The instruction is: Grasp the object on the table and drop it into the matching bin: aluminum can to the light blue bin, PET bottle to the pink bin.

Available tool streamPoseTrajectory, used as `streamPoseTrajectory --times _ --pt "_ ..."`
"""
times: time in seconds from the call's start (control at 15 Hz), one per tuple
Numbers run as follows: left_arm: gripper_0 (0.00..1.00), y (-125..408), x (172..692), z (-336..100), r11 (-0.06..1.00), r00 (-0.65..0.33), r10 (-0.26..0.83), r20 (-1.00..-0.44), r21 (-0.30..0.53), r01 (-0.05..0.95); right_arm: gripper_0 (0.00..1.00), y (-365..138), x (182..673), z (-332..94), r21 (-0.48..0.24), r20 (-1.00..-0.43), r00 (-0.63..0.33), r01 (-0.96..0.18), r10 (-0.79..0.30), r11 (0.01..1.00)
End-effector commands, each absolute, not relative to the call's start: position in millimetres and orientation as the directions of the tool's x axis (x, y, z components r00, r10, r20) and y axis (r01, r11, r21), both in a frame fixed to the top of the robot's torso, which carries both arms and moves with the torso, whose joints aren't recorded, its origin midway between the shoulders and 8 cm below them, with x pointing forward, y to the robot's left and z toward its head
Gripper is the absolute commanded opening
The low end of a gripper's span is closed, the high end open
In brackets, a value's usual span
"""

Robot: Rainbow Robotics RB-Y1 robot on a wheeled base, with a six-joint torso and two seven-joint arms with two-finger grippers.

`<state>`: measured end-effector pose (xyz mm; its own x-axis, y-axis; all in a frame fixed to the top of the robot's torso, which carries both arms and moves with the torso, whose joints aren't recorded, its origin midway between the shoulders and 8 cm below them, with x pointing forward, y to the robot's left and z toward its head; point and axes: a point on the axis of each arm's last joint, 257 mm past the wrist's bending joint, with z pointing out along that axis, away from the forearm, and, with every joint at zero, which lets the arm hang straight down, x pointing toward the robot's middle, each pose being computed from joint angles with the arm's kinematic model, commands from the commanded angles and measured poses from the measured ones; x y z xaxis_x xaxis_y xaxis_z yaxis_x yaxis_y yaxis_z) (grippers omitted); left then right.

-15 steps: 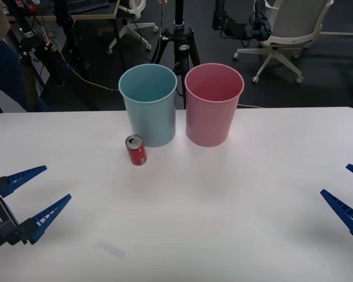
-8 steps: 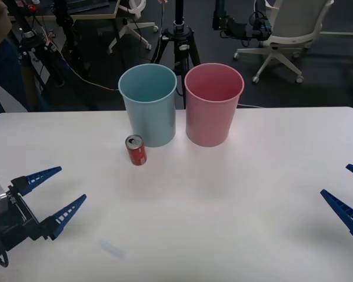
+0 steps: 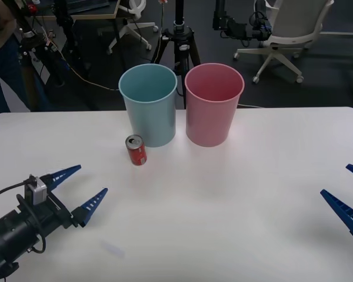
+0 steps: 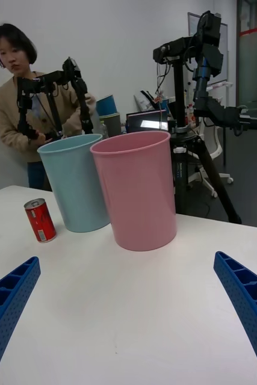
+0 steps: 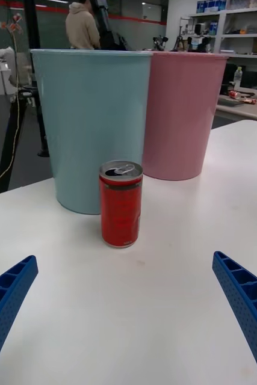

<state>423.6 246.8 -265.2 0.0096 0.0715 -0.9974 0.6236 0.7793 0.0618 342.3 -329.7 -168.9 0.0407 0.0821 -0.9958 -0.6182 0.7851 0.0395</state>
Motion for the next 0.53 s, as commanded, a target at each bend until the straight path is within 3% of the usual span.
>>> streamPoseTrajectory --times 0.07,0.53 --pt "1.0 232 439 -277 0.762 -0.005 0.07 -0.998 0.05 0.645 1.0 -330 342 -169 0.039 -0.996 0.041 -0.618 0.082 0.785" --pt "1.0 207 469 -285 0.779 -0.006 0.09 -0.996 0.066 0.624 1.0 -330 342 -169 0.039 -0.996 0.041 -0.618 0.082 0.785"
